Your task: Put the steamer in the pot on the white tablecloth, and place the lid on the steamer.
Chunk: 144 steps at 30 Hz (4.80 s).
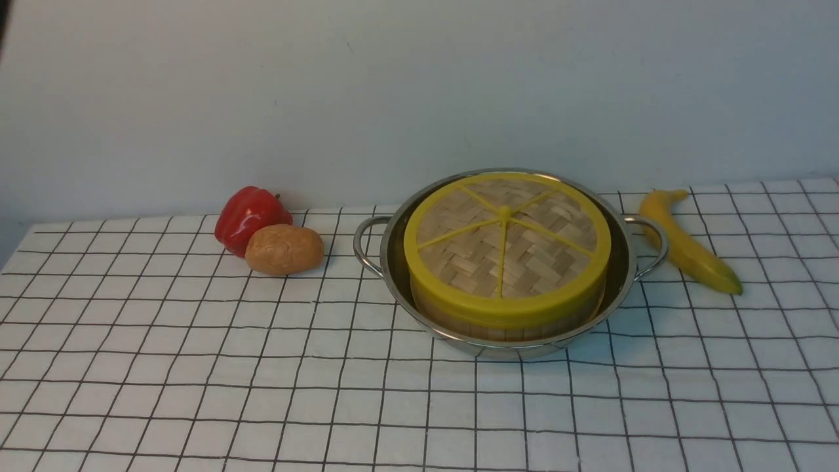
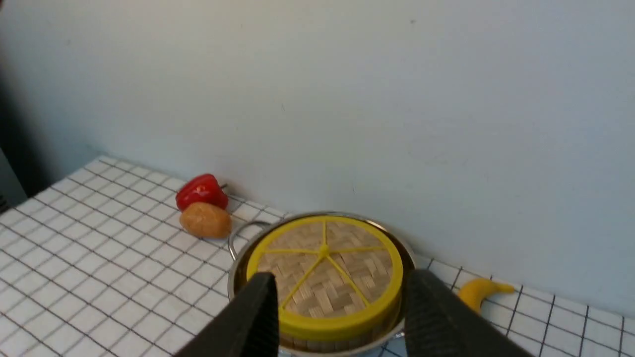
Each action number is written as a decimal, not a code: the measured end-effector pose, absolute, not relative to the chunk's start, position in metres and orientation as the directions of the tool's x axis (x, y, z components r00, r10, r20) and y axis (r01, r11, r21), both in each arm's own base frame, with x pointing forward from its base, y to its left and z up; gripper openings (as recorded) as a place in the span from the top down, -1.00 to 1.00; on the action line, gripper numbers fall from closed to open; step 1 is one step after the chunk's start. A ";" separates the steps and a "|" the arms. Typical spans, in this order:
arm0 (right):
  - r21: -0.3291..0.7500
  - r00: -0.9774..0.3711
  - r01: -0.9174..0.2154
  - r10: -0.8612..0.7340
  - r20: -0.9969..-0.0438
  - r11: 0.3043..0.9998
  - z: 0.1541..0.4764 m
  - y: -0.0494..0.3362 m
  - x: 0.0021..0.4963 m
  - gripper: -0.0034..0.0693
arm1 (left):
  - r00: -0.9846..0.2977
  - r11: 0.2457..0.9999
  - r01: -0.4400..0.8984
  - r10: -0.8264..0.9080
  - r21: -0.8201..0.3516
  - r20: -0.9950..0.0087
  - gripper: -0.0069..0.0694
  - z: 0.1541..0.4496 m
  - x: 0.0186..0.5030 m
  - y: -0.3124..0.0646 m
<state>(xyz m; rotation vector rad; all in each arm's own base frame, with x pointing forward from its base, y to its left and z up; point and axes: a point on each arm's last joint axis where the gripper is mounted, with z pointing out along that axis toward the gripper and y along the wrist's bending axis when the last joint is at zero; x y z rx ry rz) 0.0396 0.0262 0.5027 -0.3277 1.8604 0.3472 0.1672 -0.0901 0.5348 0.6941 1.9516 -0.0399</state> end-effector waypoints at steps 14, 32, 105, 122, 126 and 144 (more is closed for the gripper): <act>-0.033 -0.296 -0.240 -0.105 -0.949 0.970 0.396 0.000 0.005 0.88 | -0.433 0.805 0.525 0.532 0.276 -0.728 0.88 0.410 0.087 -0.037; -0.036 -0.211 -0.218 -0.083 -0.974 0.975 0.360 -0.008 -0.019 0.91 | -0.214 0.837 0.529 0.290 0.139 -0.933 0.85 0.321 0.057 -0.031; 0.207 -0.284 -0.405 0.093 -0.954 0.890 0.359 0.015 -0.025 0.25 | -0.300 0.981 -0.068 0.156 0.184 -0.941 0.46 0.178 0.052 0.009; 0.085 -0.085 -0.028 0.082 -0.993 0.996 0.239 0.003 0.060 0.25 | -0.300 0.981 -0.068 0.156 0.184 -0.941 0.38 0.178 0.052 0.009; 0.086 -0.064 -0.016 0.085 -0.994 0.996 0.221 0.002 0.063 0.25 | -0.299 0.981 -0.068 0.156 0.184 -0.941 0.37 0.178 0.052 0.009; 0.026 -0.147 -0.017 0.023 -0.989 1.000 0.190 0.002 0.056 0.25 | -0.296 0.981 -0.068 0.156 0.184 -0.942 0.29 0.178 0.052 0.009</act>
